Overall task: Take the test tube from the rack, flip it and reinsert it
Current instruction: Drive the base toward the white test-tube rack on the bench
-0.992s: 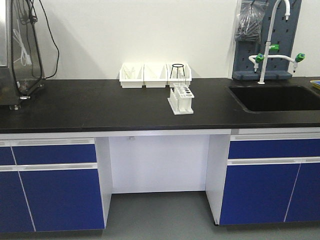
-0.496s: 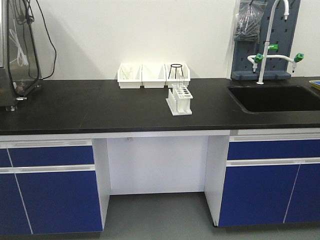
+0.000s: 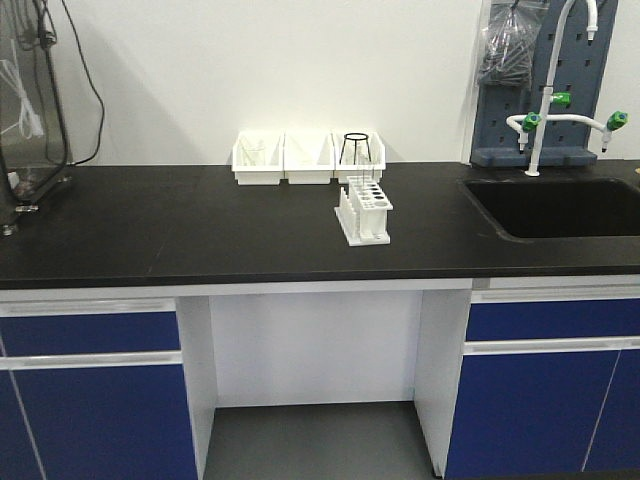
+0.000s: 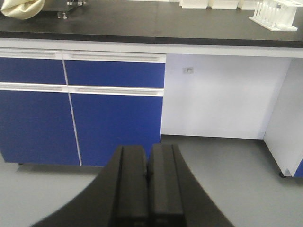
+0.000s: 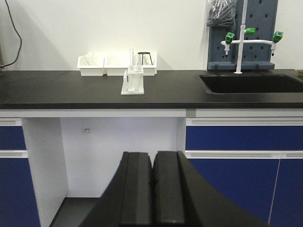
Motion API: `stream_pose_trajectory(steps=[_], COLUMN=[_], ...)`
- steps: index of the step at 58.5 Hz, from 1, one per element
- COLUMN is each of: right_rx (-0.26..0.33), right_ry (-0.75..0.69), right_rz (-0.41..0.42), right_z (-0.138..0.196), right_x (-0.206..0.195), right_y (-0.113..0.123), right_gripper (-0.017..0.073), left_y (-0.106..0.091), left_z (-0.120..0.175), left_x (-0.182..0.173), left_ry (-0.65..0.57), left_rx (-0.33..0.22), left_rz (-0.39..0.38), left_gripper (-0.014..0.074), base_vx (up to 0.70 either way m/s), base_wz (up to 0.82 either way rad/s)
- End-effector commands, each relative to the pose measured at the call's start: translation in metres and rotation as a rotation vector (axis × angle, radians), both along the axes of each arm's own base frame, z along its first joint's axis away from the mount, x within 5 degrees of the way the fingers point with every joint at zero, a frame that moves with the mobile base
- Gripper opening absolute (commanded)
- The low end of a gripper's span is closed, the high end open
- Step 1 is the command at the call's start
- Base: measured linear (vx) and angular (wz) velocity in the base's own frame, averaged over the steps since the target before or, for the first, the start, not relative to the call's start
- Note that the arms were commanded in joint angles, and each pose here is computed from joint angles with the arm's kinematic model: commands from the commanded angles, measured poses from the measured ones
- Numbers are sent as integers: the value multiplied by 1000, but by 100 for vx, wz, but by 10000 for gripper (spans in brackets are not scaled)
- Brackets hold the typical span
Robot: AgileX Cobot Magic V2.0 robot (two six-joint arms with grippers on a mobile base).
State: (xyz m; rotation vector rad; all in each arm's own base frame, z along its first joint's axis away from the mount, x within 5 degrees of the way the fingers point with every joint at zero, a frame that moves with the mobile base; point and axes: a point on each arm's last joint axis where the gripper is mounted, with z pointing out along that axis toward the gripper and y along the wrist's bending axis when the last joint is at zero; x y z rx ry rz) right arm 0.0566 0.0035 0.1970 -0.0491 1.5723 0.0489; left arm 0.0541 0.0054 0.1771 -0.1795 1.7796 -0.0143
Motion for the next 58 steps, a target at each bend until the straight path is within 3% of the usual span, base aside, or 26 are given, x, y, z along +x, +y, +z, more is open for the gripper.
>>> stream_pose_trajectory(steps=[1,58], right_rx=[-5,-5], right_ry=[-82,-83], right_rz=[-3,-3], right_z=[7,7], right_x=[0,0], right_y=[0,0], right_gripper=[-12,-12], left_y=[-1,-1], left_z=[8,8], left_x=[1,1], left_ry=[-98,-98], left_rx=[4,4], left_rz=[-12,-12], left_gripper=[-6,-6], base_vx=[25,39], base_wz=[-10,1])
